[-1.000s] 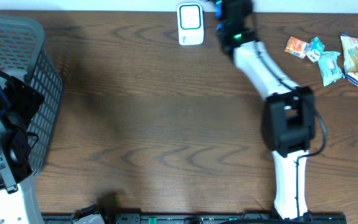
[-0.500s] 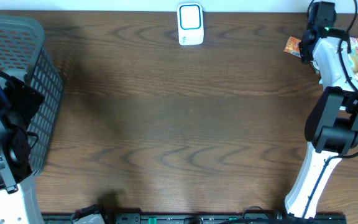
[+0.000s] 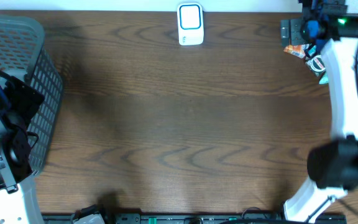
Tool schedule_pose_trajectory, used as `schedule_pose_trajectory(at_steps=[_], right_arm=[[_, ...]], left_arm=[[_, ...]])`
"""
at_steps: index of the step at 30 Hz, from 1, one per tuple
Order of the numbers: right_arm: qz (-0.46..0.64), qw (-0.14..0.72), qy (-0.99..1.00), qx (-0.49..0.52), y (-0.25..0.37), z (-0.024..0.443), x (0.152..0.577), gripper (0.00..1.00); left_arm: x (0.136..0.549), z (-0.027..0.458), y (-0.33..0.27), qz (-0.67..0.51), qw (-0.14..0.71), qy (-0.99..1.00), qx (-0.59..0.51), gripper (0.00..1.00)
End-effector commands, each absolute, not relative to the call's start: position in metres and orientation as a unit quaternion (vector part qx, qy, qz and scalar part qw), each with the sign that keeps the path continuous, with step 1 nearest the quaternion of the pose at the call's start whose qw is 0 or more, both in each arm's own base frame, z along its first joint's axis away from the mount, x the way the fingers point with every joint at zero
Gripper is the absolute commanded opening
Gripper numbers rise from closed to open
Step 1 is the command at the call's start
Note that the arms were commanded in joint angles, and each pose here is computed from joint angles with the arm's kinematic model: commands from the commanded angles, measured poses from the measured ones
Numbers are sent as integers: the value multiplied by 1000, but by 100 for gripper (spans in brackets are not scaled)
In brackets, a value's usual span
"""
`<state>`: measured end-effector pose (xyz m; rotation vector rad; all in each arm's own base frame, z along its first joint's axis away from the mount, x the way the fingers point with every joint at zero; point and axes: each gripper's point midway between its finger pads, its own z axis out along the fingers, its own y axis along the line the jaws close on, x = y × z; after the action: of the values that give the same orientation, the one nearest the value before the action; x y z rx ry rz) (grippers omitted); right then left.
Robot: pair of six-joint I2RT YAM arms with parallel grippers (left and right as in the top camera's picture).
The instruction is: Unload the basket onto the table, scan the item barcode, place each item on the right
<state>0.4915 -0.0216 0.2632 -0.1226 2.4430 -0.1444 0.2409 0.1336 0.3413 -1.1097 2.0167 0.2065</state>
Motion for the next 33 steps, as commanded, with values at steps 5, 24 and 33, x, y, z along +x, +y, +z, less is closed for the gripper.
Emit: schedule_pose_trajectory(at_steps=[5,24,33], right_arm=[[93,332,930,-128,66,317,410,99],[173,384,906,-45,94,259,300,99],[155,260,953,-30,88,201,267,99]], left_arm=[[239,341,135,84,403,796,-445,95],[239,341,135,84,403,796,-445,95],[239,341,135,84,403,796,-445,95]])
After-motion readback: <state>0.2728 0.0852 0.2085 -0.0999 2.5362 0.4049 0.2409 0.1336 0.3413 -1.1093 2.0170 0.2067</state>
